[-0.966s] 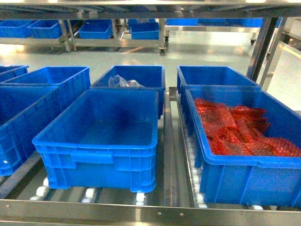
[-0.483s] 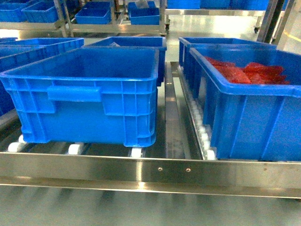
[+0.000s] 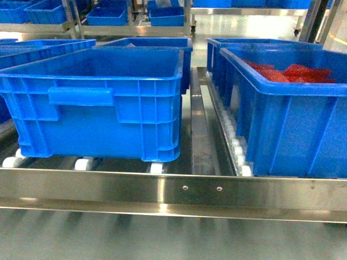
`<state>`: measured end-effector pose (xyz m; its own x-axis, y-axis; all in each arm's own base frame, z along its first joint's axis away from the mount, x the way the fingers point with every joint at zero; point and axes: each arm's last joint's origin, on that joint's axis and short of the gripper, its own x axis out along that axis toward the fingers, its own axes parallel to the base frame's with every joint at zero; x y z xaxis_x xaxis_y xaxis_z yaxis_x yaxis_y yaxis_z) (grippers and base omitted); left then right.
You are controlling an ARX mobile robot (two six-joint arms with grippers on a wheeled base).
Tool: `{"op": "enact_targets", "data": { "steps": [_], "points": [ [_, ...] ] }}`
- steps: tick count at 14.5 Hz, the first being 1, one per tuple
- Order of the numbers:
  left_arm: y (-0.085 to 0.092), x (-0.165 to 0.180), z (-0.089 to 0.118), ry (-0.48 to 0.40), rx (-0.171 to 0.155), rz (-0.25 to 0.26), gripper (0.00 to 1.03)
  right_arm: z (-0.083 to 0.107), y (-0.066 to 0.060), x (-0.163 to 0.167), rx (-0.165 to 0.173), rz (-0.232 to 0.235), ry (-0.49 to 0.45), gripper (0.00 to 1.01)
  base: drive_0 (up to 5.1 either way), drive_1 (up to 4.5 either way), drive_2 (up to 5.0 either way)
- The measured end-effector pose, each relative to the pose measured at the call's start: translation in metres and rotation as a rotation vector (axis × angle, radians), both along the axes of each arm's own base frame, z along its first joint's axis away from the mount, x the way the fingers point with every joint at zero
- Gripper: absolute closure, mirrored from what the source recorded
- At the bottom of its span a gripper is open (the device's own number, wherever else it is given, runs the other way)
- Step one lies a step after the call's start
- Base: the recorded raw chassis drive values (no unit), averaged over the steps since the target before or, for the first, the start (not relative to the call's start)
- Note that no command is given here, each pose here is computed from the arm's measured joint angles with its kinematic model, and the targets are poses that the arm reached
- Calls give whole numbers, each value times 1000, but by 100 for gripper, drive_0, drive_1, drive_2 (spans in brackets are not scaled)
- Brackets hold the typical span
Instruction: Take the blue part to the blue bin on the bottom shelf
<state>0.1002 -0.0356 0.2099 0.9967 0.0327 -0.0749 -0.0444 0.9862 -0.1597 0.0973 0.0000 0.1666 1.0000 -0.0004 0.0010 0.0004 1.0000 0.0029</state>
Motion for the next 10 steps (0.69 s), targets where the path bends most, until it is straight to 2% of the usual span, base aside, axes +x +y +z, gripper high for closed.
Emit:
{"op": "enact_targets", "data": {
  "steps": [10],
  "points": [
    [0,0,0,2,1,-1,60,0,0,0,0,0,-2,3,5,396,-385]
  ]
}}
